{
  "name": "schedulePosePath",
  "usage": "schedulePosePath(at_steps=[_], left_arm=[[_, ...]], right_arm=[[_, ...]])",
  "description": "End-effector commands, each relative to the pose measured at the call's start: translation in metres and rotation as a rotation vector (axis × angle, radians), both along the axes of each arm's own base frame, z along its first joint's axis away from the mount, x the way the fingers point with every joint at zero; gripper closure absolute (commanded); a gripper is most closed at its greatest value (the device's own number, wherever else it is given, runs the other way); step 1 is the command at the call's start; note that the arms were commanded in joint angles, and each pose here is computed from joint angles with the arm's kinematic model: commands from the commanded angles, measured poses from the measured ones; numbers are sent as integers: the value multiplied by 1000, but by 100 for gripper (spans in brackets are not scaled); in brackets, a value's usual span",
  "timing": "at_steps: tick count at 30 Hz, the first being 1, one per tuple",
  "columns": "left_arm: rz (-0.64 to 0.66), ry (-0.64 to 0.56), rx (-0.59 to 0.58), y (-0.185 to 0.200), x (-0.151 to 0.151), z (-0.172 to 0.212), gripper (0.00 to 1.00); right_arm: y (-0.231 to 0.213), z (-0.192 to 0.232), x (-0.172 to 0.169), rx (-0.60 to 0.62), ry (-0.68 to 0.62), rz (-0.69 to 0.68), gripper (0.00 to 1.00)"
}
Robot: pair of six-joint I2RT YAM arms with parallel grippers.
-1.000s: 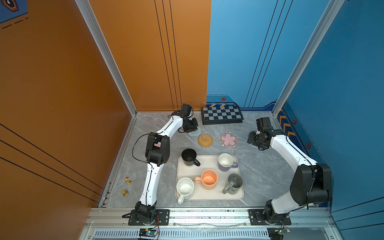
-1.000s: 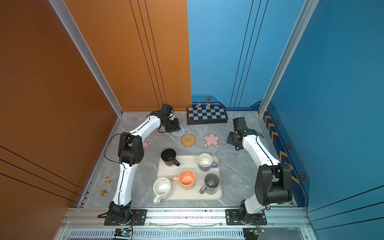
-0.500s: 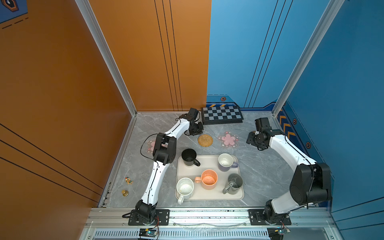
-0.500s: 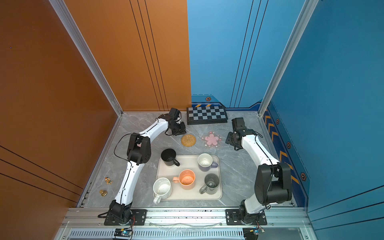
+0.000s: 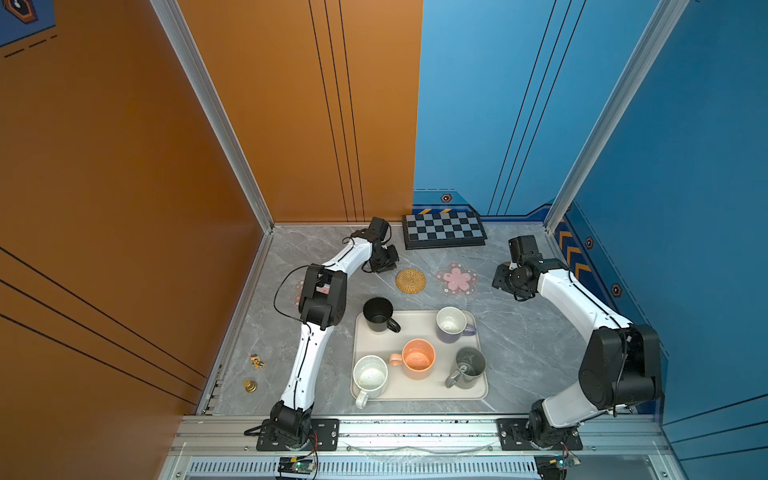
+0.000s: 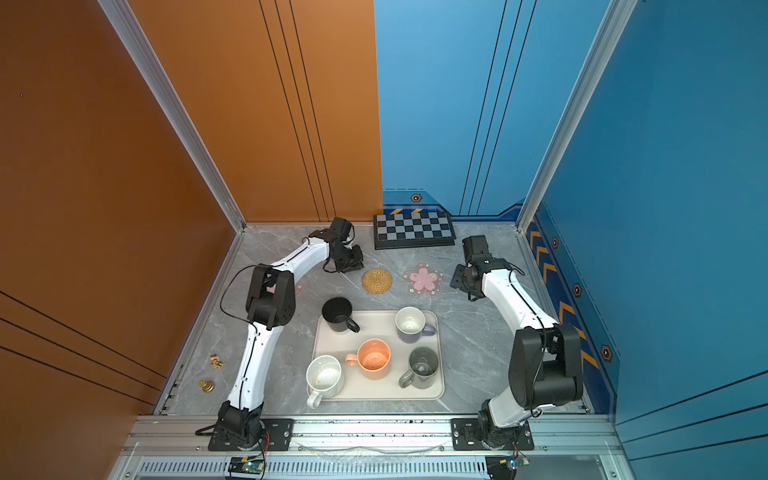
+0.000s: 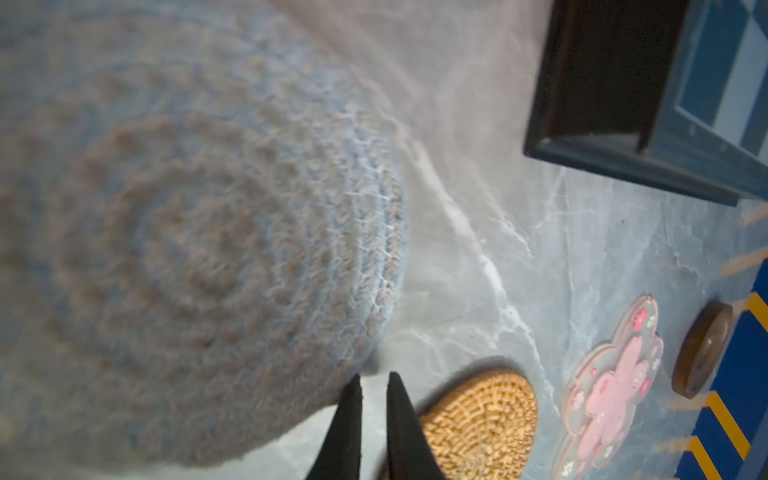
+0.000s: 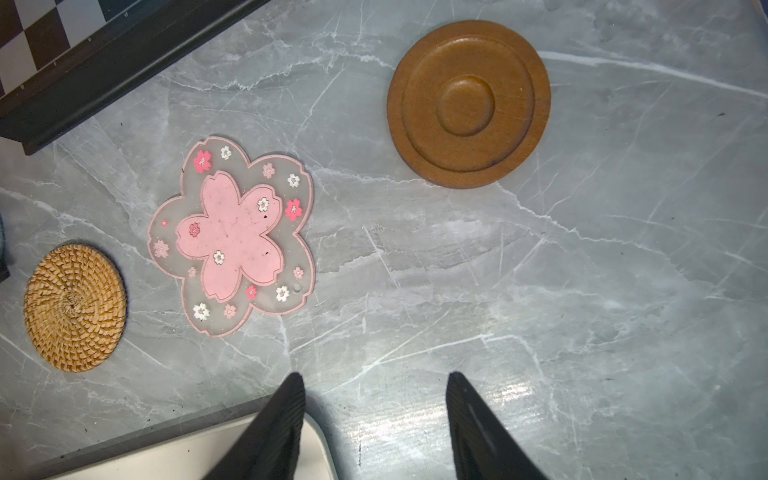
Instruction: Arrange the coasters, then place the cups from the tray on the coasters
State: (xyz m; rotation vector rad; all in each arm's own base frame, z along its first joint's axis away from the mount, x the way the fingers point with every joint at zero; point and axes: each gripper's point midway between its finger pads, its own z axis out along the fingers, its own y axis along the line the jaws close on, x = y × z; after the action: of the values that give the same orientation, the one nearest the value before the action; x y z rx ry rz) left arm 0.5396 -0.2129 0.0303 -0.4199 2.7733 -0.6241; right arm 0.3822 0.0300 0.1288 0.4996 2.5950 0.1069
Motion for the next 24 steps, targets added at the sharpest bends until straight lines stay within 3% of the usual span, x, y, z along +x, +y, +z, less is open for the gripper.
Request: schedulePosePath(at_steps=[1, 5, 9, 24], left_arm=[[63, 19, 78, 46, -1, 2, 84], [17, -5, -19, 43, -1, 29, 83], [6, -51, -5, 59, -15, 62, 81], [381, 74, 144, 242, -129, 62, 58]], right_arm=[[0, -3, -5, -15, 32, -10, 43], [2, -2, -5, -16, 28, -8, 43], [4, 3, -4, -14, 17, -7, 43], [24, 10, -2, -7, 0, 31, 43]])
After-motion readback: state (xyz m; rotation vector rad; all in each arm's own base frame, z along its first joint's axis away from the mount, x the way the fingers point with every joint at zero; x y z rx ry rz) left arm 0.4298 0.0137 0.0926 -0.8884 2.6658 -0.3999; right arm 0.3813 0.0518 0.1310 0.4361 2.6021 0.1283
